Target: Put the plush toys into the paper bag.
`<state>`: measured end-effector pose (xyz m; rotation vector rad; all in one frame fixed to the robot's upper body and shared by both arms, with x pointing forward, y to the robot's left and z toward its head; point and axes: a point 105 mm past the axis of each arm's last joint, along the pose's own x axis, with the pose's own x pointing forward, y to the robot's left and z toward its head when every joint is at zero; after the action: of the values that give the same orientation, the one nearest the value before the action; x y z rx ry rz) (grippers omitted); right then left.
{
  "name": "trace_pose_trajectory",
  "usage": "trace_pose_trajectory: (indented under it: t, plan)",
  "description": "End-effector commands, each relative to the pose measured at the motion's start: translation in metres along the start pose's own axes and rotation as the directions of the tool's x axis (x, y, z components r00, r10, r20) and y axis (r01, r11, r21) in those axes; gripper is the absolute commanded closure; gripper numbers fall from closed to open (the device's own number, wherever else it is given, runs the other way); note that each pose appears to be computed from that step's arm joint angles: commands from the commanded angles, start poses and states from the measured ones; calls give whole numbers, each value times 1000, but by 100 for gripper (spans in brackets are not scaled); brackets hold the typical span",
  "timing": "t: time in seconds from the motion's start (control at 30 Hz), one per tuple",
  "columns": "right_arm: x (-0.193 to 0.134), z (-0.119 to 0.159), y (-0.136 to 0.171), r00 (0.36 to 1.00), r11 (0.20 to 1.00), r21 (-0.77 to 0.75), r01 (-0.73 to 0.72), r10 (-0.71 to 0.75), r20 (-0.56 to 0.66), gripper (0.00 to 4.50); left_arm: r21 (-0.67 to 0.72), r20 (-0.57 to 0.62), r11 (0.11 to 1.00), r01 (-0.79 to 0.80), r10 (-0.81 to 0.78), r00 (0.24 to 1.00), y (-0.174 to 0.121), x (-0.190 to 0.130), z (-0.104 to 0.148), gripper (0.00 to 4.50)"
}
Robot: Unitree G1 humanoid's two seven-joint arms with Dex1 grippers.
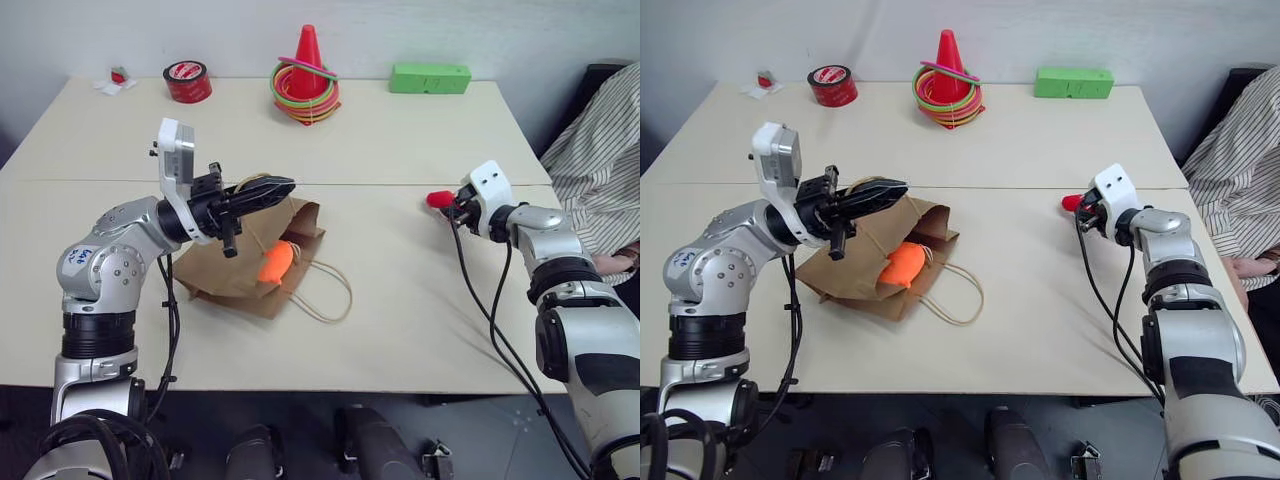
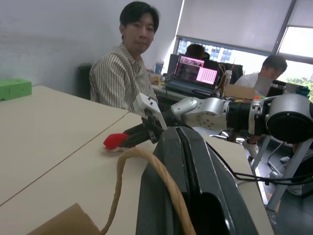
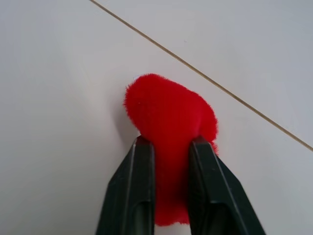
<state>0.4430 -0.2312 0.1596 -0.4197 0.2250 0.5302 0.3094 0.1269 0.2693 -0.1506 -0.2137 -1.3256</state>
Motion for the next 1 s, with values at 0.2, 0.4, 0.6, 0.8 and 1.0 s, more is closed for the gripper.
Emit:
trace_pose_trajectory:
  t: [0.2,0.4,0.6,0.8,1.0]
  plan:
    - [-31,94,152,730,763,-171,-624,647,221,444,-107,59,990,92,-86,995,-14,-6,36,450]
    - [-6,122,213,726,778,-140,-612,623,292,444,-148,25,985,90,-88,996,-11,-8,35,450]
    - [34,149,236,794,873,-124,-471,481,371,444,-198,4,975,101,-102,995,-13,-7,33,450]
    - [74,130,246,884,922,-76,-379,385,266,444,-230,41,964,134,-128,991,-17,-6,35,450]
    - [91,110,260,899,918,-132,-373,393,195,444,-230,38,964,131,-126,991,-17,-7,33,450]
